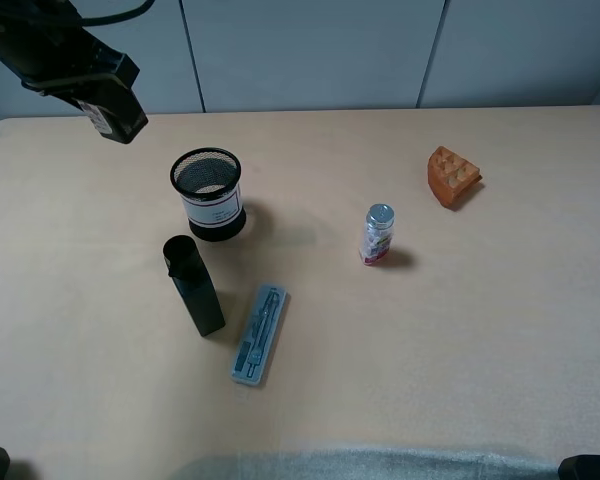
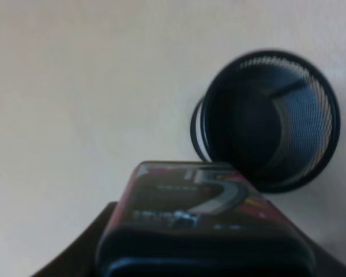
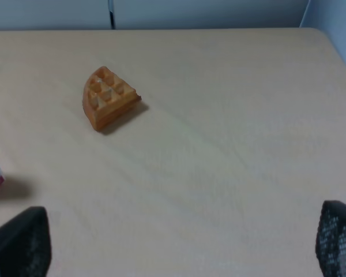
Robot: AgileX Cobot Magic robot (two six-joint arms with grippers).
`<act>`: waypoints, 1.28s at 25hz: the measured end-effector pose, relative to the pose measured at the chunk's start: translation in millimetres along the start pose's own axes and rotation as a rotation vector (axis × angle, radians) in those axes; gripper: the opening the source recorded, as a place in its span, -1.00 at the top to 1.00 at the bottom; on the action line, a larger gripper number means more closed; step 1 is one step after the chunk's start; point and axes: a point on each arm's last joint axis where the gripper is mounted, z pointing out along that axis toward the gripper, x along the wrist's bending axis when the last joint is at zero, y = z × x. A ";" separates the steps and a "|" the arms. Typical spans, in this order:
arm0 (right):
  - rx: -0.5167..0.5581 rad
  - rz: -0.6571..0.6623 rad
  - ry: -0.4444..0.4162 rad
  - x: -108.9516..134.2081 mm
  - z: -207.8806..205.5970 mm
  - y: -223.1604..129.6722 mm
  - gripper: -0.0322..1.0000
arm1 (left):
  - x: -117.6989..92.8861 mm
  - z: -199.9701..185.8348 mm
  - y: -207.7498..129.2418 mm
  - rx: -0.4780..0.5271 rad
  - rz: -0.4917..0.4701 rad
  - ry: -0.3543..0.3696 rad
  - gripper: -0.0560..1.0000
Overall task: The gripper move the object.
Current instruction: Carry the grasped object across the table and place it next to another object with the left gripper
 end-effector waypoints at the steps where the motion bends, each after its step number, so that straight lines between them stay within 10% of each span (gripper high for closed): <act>1: 0.000 0.000 0.000 0.0 0.0 0.0 -0.40 | -1.8 -2.6 3.3 -0.009 -0.001 0.012 0.02; 9: 0.000 0.000 0.000 0.0 0.0 0.0 -0.40 | -18.1 -18.0 21.7 -0.060 0.016 0.151 0.02; 32: -0.001 0.000 0.000 0.0 0.0 0.1 -0.40 | -93.9 49.1 120.2 -0.056 0.163 0.090 0.02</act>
